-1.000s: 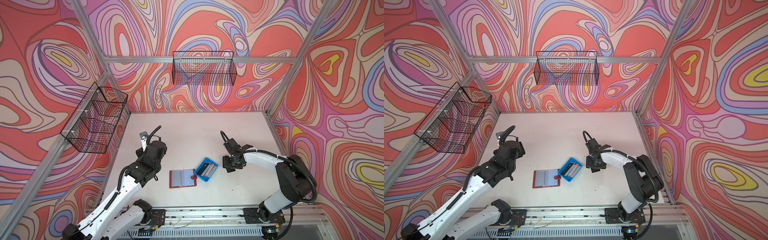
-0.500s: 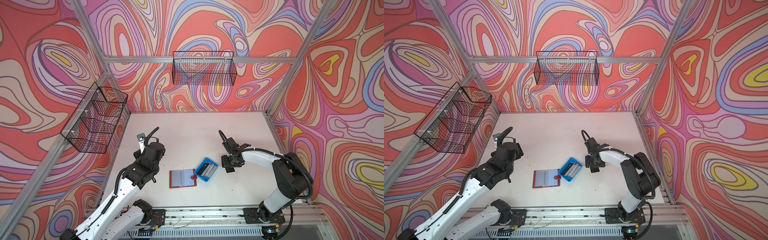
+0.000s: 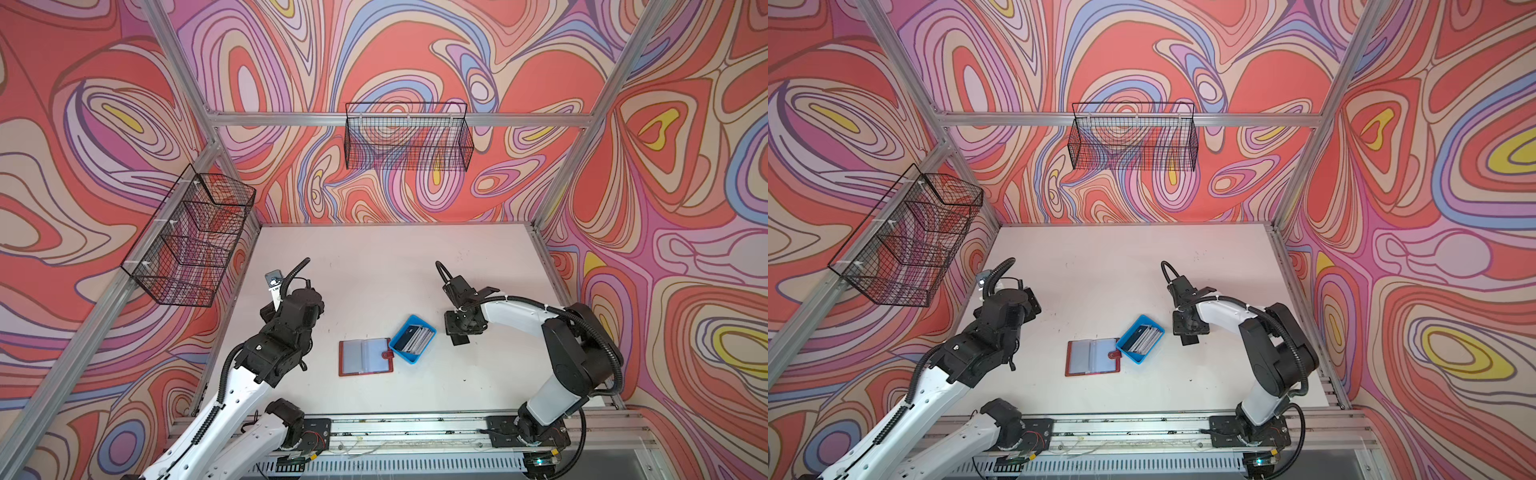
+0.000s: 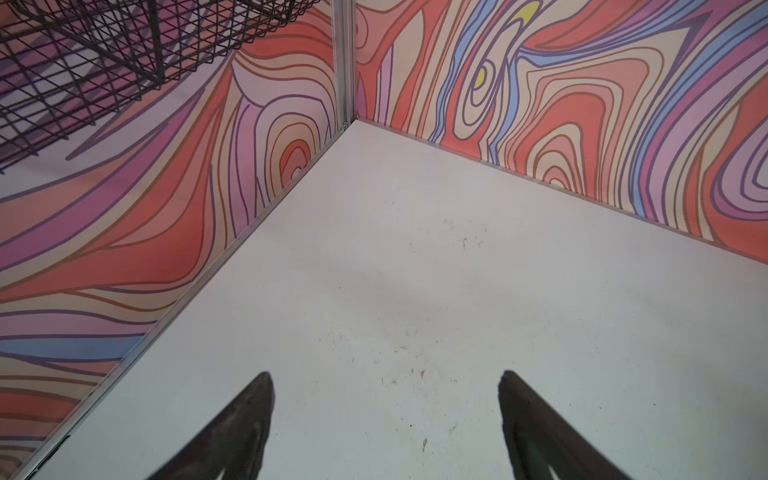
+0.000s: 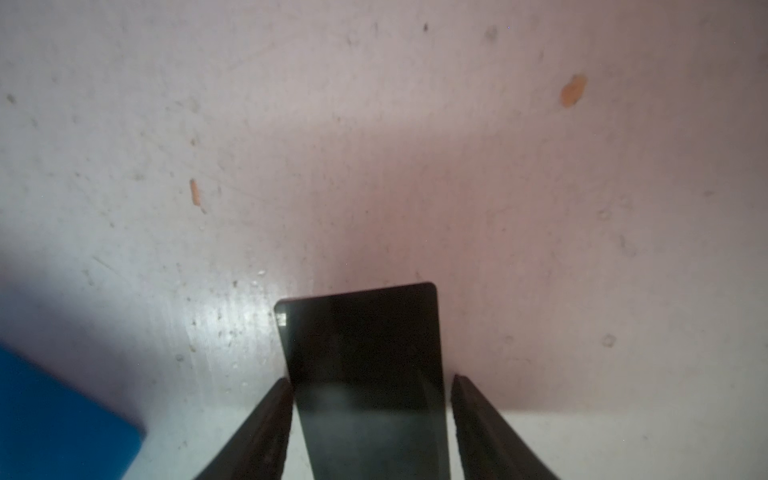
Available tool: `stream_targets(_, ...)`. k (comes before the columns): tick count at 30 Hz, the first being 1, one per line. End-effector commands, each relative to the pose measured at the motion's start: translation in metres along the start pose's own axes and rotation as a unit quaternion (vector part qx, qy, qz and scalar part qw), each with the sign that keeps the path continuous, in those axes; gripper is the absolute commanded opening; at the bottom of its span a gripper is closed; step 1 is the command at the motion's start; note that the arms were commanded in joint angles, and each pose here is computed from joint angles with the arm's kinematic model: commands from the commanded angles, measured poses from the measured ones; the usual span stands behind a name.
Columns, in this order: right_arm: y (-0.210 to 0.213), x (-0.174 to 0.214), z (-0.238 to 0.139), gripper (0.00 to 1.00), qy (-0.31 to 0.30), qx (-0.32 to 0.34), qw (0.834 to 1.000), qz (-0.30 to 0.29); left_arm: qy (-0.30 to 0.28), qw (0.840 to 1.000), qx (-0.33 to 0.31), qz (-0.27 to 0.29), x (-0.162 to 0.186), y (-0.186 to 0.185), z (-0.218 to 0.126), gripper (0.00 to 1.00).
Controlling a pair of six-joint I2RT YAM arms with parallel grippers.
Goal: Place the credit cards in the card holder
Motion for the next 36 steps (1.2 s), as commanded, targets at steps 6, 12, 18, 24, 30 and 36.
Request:
stream_targets(6,0.006,0.046,0.035,0.62,0.104,0.016,0.994,-0.01,-0.011,1.0,-0.017,-0.005,-0.007,0.009,-0.005,0.86)
stream_targets(12,0.007,0.052,0.039,0.58,0.116,0.012,0.993,-0.007,-0.016,1.0,-0.016,-0.012,-0.009,0.013,-0.008,0.87)
stream_targets(18,0.008,0.055,0.037,0.52,0.115,0.009,0.993,-0.003,-0.018,1.0,-0.016,-0.013,-0.01,0.014,-0.009,0.87)
stream_targets(24,0.01,0.036,0.014,0.5,0.053,-0.004,0.999,0.012,-0.015,1.0,-0.015,-0.013,-0.01,0.012,-0.008,0.87)
stream_targets(30,0.009,0.019,-0.005,0.5,0.008,-0.006,1.0,0.026,-0.014,1.0,-0.016,-0.011,-0.01,0.013,-0.009,0.88)
stream_targets(36,0.011,0.006,-0.012,0.6,-0.009,-0.007,1.0,0.024,-0.015,1.0,-0.018,-0.012,-0.01,0.014,-0.009,0.88)
Point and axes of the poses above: each gripper's point midway between its finger pads, its own z axis out along the fingers, its own y axis along the line the jaws close on, x = y × z, the point moved 4 cm from there along -z, back along the fingers, and after that the axes turned 15 degrees about -z, right-handed, at the moved point
